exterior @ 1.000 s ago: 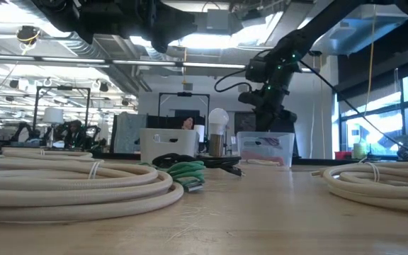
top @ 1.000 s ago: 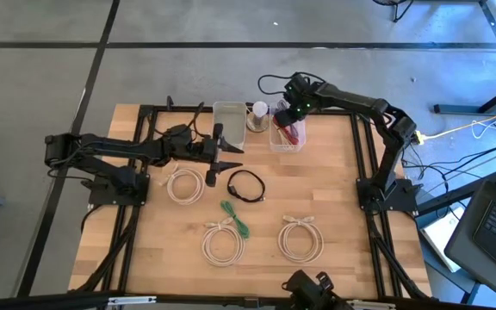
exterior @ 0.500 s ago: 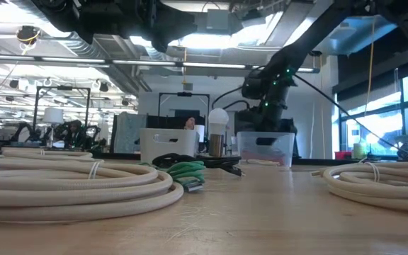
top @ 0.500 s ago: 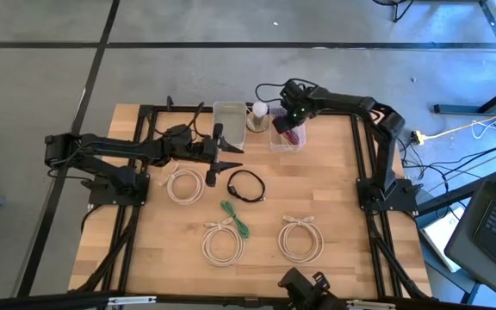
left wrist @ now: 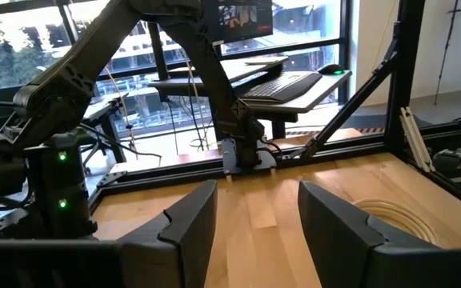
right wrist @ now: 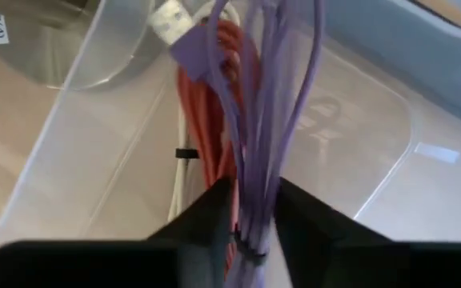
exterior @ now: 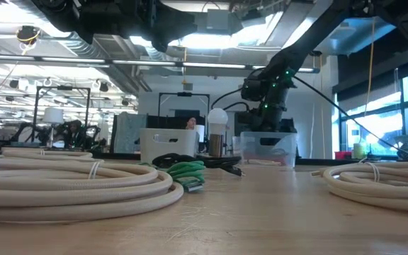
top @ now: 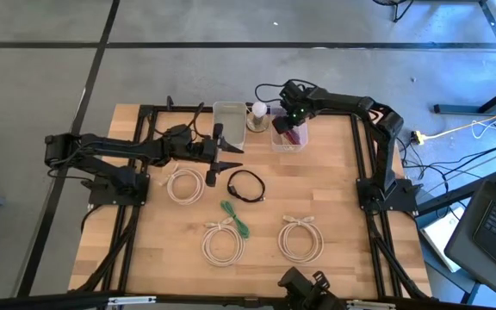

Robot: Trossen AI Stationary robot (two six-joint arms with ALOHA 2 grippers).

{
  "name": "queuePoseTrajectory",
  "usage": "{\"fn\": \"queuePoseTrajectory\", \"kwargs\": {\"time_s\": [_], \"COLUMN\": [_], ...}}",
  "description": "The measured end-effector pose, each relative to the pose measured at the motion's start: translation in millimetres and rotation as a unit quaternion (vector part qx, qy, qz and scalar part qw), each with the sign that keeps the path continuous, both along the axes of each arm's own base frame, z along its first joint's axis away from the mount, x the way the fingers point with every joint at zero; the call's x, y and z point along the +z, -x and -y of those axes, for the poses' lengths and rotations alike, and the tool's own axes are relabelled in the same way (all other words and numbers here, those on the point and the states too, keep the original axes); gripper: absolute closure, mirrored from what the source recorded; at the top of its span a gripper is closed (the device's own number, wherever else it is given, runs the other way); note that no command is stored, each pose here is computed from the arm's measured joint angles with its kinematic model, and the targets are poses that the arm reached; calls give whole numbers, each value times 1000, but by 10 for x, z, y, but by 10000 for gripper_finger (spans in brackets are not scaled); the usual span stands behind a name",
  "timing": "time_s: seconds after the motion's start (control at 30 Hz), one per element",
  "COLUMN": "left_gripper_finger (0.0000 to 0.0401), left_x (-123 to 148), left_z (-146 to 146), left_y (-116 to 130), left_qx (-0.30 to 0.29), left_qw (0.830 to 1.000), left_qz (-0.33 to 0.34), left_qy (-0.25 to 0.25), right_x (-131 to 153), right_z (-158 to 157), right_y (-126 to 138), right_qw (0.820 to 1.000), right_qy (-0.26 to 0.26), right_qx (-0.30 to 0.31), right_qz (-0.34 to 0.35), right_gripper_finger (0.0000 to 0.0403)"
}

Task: Pick & Place USB Port
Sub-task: Put the violet charger cable into the transparent bin, then put the green charger cable into the transparent bin

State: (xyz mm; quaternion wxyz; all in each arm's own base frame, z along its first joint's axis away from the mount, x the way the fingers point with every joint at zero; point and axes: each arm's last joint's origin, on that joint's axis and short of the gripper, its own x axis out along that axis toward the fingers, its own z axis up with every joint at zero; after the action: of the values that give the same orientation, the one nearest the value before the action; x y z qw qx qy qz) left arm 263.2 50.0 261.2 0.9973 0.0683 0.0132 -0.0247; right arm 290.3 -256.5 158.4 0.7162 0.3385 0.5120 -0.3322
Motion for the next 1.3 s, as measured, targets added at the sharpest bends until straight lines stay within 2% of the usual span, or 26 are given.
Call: {"fn": "queuePoseTrajectory", "kwargs": {"time_s": [0.13,0.27,0.53,0.73,0.93,1.1,1.3], "left_gripper_finger": [232,232,233,231,233,230,234], "left_x": [0,-2,-2,-4,-69,-90,-120], "left_z": [0,0,0,0,5,25,122], "left_y": [0,-1,-1,0,25,78,126], "left_qx": [0,0,0,0,0,-1,-18], "left_qw": [1000,1000,1000,1000,999,997,993], "left_qz": [0,-1,-1,-2,-44,-76,-114], "left_qy": [0,0,0,0,10,18,24], "right_x": [36,137,511,1005,1539,1814,1927], "right_z": [2,-18,-150,-371,-862,-1380,-2014], "right_y": [4,-10,-31,52,281,480,460], "right_qw": [1000,1000,995,985,975,970,953], "right_qy": [15,29,84,144,163,114,64], "right_qx": [-3,0,21,51,115,176,256], "right_qz": [-4,11,45,77,96,120,148], "right_gripper_finger": [250,228,234,245,246,246,246]}}
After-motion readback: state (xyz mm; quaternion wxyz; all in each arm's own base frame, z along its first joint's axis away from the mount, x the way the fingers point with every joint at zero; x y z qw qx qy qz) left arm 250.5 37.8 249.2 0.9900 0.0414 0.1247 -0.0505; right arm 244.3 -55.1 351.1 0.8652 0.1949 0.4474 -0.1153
